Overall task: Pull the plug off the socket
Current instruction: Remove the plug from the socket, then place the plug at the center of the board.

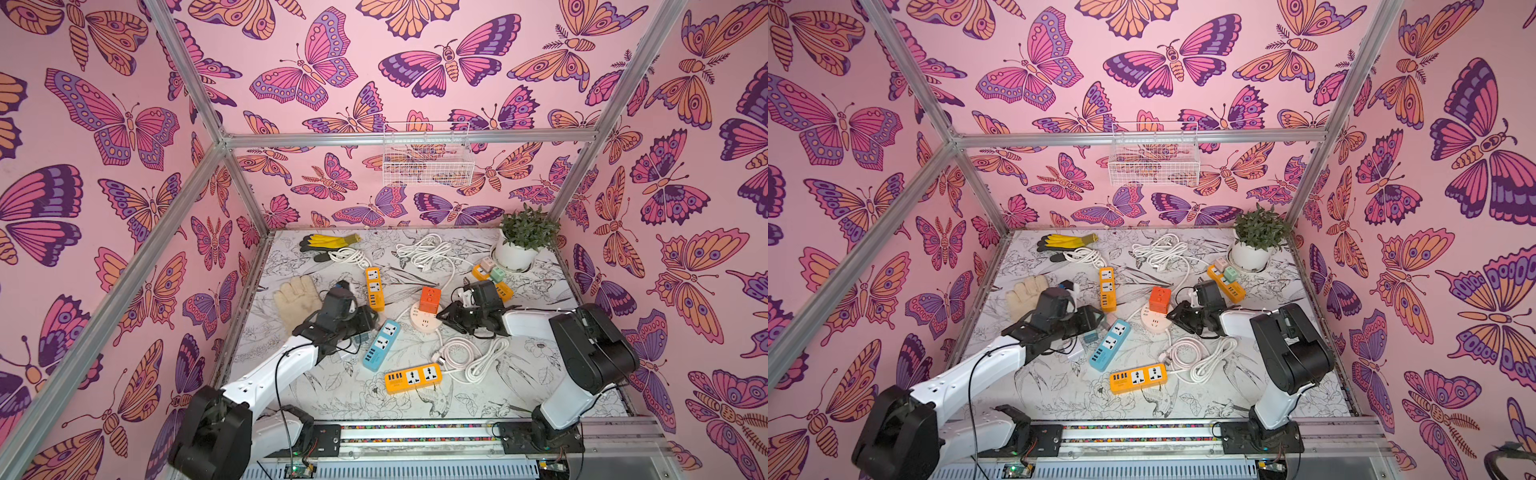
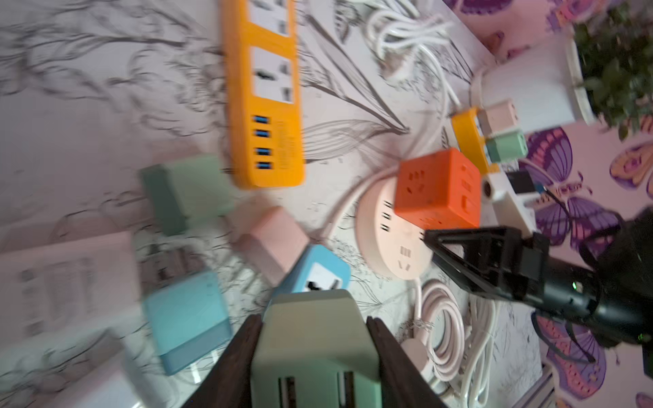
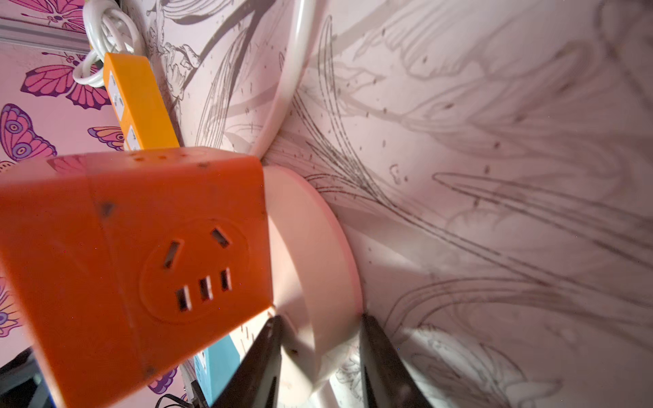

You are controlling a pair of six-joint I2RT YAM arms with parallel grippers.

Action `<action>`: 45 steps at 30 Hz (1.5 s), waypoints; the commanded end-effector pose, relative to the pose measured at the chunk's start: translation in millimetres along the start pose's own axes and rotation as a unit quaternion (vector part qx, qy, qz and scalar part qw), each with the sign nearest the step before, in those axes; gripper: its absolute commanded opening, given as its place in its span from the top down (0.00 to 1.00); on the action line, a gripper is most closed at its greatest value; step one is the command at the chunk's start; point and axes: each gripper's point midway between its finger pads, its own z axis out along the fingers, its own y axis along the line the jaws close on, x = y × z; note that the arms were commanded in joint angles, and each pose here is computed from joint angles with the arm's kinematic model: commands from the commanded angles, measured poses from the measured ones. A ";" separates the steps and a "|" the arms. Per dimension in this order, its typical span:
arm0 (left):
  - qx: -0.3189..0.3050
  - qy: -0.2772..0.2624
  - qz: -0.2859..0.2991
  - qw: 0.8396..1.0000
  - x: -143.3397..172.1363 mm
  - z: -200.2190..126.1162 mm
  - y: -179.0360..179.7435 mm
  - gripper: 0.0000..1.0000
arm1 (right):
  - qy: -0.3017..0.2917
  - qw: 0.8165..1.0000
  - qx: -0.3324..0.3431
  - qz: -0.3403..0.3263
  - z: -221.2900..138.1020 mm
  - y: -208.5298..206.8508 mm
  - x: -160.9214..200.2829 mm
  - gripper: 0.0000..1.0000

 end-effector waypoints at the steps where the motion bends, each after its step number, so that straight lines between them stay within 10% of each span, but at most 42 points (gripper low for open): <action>1: 0.023 -0.034 -0.088 0.995 -24.2 -9.6 10.1 0.69 | 0.020 0.993 0.113 0.017 -1.6 -53.1 19.0 0.60; 15: -0.146 0.012 -0.223 0.964 -45.2 34.7 88.3 0.61 | 0.012 0.994 0.111 0.009 -8.2 -47.6 15.8 0.59; 22: -0.190 0.030 -0.250 0.949 -41.9 34.8 104.7 0.10 | 0.010 0.994 0.109 0.003 -11.5 -44.0 14.7 0.57; 29: -0.177 -0.012 -0.225 0.958 -58.8 9.2 91.8 0.06 | 0.003 0.995 0.101 -0.010 -16.3 -35.1 10.1 0.57; 38: 0.019 -0.024 -0.017 0.999 -63.6 -10.7 -7.9 0.08 | -0.042 0.994 0.073 -0.063 -46.0 -7.1 -1.1 0.54; 45: 0.137 0.031 0.205 0.969 0.4 6.6 -95.3 0.10 | -0.112 0.984 0.038 -0.136 -87.9 13.1 -2.2 0.54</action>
